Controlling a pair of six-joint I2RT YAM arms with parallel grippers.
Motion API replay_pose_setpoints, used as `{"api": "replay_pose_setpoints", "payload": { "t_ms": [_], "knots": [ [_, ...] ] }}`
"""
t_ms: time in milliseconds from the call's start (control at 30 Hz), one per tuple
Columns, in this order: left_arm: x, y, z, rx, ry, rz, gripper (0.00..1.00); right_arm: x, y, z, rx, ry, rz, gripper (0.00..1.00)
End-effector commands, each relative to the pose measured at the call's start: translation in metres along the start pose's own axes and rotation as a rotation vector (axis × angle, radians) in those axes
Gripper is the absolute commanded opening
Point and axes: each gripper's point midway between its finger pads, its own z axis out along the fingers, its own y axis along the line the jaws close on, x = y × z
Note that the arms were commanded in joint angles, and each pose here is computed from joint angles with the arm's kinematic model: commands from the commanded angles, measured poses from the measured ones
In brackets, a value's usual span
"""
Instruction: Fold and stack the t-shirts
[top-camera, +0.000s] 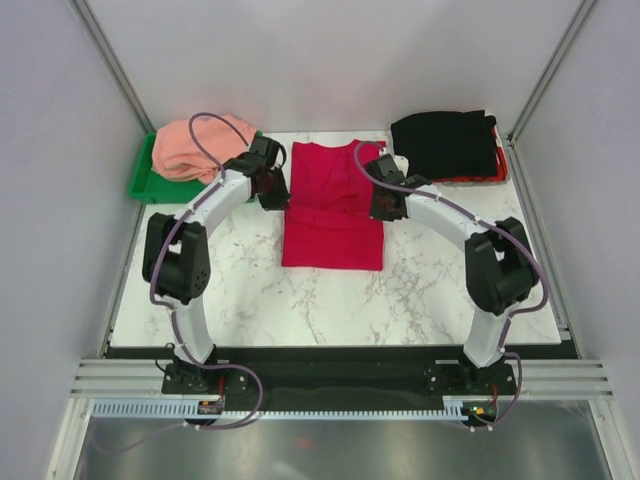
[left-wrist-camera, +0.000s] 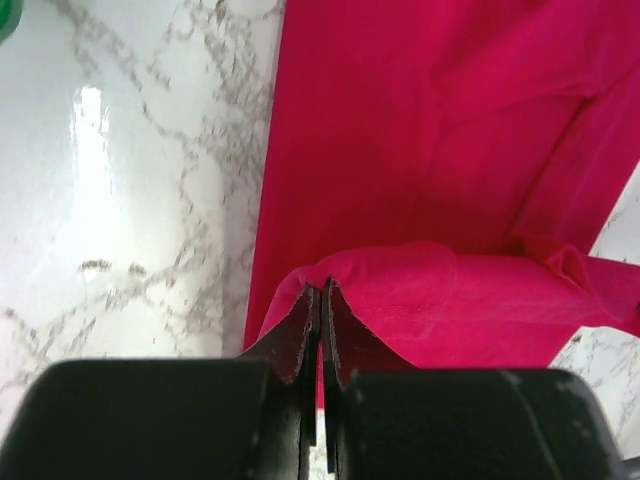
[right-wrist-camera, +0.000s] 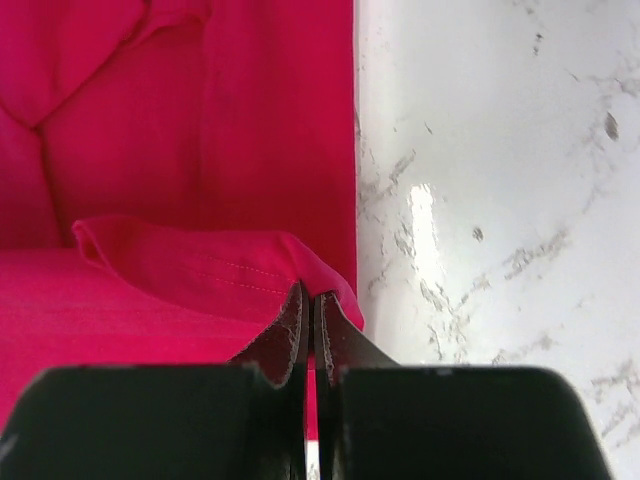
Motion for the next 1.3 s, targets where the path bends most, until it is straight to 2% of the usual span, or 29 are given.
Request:
{"api": "replay_pose_setpoints", "payload": {
  "t_ms": [0,100,167,200,233,267,300,333,367,400,500,567,600,633,700,733,767,800,833,867,900,933,967,1033,1067,1100,1133,1267],
  "knots": [
    [-0.030,-0.021,0.005,0.093,-0.030,0.060,0.02,-0.025,0.015,0.013,-0.041,-0.027,-0.024,0.00],
    [-0.038,-0.024,0.030,0.116,0.004,0.056,0.02,-0.027,0.015,0.035,-0.027,-0.008,-0.021,0.00],
    [-0.036,-0.021,0.055,0.141,0.066,0.032,0.16,-0.042,0.013,0.046,-0.022,-0.016,0.008,0.00],
    [-0.052,-0.032,0.052,0.184,0.049,0.023,0.28,-0.036,0.008,0.062,-0.003,0.018,0.008,0.21],
    [-0.060,-0.028,0.057,0.195,0.057,-0.002,0.57,-0.059,0.008,0.065,-0.021,-0.007,0.036,0.38],
    [-0.054,-0.024,0.069,0.192,0.117,-0.036,0.63,-0.069,0.004,0.070,-0.006,-0.015,0.046,0.45],
    [-0.076,-0.036,0.062,0.234,0.079,-0.034,0.66,-0.064,-0.004,0.080,0.033,0.025,0.057,0.56],
    [-0.085,-0.039,0.057,0.257,0.074,-0.037,0.72,-0.093,-0.002,0.075,0.013,-0.022,0.086,0.64],
    [-0.084,-0.035,0.061,0.240,0.103,-0.054,0.74,-0.103,-0.003,0.072,0.009,-0.032,0.096,0.70],
    [-0.104,-0.045,0.045,0.267,0.056,-0.045,0.79,-0.110,-0.006,0.066,0.012,-0.037,0.103,0.73],
    [-0.114,-0.050,0.017,0.281,0.022,-0.033,0.80,-0.135,0.003,0.027,-0.044,-0.105,0.116,0.73],
    [-0.111,-0.050,0.001,0.280,0.014,-0.024,0.80,-0.116,0.013,0.016,-0.062,-0.092,0.083,0.73],
    [-0.103,-0.049,-0.013,0.276,0.016,-0.017,0.80,-0.121,0.022,-0.006,-0.100,-0.138,0.074,0.73],
    [-0.098,-0.047,-0.018,0.260,0.012,-0.011,0.80,-0.091,0.036,-0.007,-0.108,-0.099,0.025,0.73],
    [-0.076,-0.035,-0.022,0.228,0.042,0.009,0.79,-0.075,0.050,-0.024,-0.127,-0.111,-0.010,0.72],
    [-0.075,-0.036,-0.042,0.229,0.006,0.022,0.79,-0.046,0.062,-0.024,-0.134,-0.076,-0.061,0.72],
    [-0.069,-0.035,-0.050,0.228,-0.002,0.031,0.79,-0.037,0.065,-0.030,-0.139,-0.074,-0.067,0.72],
    [-0.042,-0.021,-0.042,0.199,0.048,0.028,0.79,-0.027,0.067,-0.031,-0.144,-0.060,-0.069,0.72],
    [-0.044,-0.025,-0.063,0.230,-0.011,0.041,0.79,-0.002,0.058,-0.024,-0.130,-0.012,-0.075,0.72],
    [-0.035,-0.021,-0.065,0.229,-0.010,0.041,0.79,0.000,0.053,-0.032,-0.143,-0.022,-0.048,0.72],
    [-0.005,-0.003,-0.052,0.193,0.048,0.030,0.79,0.003,0.052,-0.035,-0.159,-0.038,-0.038,0.72],
    [-0.007,-0.004,-0.067,0.219,-0.016,0.040,0.79,0.028,0.038,-0.029,-0.148,0.008,-0.048,0.72],
    [0.024,0.015,-0.053,0.187,0.040,0.029,0.79,0.027,0.036,-0.043,-0.183,-0.013,-0.040,0.72],
    [0.040,0.018,-0.055,0.237,0.025,0.037,0.76,0.052,0.023,-0.041,-0.193,0.013,-0.051,0.72],
    [0.035,0.011,-0.063,0.289,-0.041,0.046,0.75,0.056,0.026,-0.053,-0.253,0.016,-0.058,0.72],
    [0.057,0.024,-0.052,0.279,-0.007,0.033,0.75,0.059,0.026,-0.055,-0.277,0.014,-0.072,0.72],
    [0.063,0.026,-0.050,0.284,-0.008,0.026,0.75,0.074,0.019,-0.053,-0.279,0.044,-0.085,0.72],
    [0.084,0.036,-0.034,0.291,0.000,-0.001,0.72,0.085,0.000,-0.050,-0.273,0.063,-0.057,0.70]
  ]
}}
